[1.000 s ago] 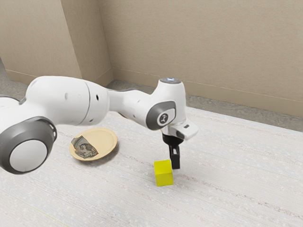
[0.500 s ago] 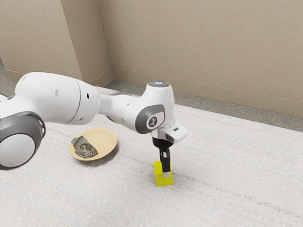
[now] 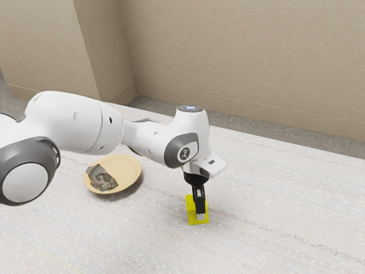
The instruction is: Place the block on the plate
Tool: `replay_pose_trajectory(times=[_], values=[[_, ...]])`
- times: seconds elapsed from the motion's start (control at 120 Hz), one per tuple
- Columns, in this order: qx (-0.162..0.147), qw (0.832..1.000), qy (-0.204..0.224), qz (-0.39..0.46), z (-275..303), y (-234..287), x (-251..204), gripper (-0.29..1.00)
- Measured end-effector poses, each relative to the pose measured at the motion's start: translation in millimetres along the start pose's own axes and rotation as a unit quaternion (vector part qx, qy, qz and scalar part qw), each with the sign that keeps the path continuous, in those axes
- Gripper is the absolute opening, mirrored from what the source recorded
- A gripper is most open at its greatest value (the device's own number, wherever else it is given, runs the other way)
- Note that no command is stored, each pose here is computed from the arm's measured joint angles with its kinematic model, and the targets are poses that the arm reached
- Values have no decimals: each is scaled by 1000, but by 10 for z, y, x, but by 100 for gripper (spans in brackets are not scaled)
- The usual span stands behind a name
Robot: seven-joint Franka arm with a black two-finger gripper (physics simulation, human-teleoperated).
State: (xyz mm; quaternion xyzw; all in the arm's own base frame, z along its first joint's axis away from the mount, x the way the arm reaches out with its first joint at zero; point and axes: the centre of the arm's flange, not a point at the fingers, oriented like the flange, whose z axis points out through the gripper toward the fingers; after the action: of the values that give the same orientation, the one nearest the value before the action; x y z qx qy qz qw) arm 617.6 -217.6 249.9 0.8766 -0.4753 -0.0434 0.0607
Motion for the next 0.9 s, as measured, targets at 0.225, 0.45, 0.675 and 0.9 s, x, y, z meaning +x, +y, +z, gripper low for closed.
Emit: replay_pose_trajectory(times=[0.225,0.45,0.675,0.9], values=[[-2,1000,4,-4,31,5,-8,59],[-2,1000,6,-6,38,10,-4,54],[-1,1000,7,-7,32,10,-5,49],[4,1000,12,-5,-78,41,3,44]])
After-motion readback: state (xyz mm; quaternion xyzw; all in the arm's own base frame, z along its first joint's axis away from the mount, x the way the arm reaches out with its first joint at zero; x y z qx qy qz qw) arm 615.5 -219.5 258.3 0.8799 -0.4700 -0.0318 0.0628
